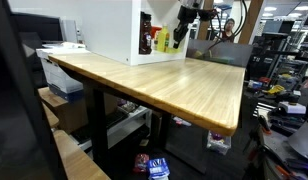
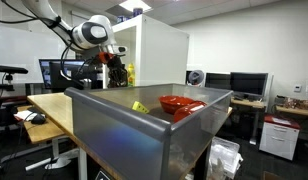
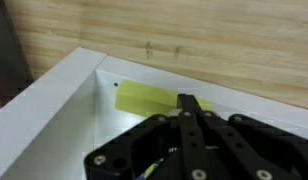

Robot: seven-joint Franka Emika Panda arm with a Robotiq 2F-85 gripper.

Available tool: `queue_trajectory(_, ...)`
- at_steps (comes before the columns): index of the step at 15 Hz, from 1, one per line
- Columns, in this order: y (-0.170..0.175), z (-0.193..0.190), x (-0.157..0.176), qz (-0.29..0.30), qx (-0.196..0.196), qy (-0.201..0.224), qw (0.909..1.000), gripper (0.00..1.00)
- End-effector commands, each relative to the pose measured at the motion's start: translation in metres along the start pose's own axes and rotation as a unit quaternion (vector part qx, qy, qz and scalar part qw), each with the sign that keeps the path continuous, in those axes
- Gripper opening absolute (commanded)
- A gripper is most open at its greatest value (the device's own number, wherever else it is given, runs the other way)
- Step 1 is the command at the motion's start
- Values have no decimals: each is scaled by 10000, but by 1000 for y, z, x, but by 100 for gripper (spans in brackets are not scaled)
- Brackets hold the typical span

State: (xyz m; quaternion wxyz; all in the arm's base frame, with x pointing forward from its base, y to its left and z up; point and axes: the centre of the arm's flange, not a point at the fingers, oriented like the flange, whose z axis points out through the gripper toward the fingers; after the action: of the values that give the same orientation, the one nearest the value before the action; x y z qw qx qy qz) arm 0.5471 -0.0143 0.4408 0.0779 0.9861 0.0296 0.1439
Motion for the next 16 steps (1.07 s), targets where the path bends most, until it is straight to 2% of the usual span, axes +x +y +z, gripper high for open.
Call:
queue_trajectory(1,9,-19,3,-574,214,-199,9979,0)
queue_trajectory(3,10,-20,1,-897,274,-303,9951,0)
queue_trajectory(4,13,-19,0,-1234,316,-326,9913,4)
queue_trajectory(5,15,-18,0,-1498,321,-316,9877,27)
queue_trajectory(7,21,-17,0,-1989,315,-268,9791,29)
queue_trajectory(8,23,-17,-1,-2215,245,-197,9747,34)
queue_trajectory(12,28,-15,-3,-3050,179,-60,9522,53)
queue_trajectory(16,31,-12,-5,-3809,188,55,9244,77)
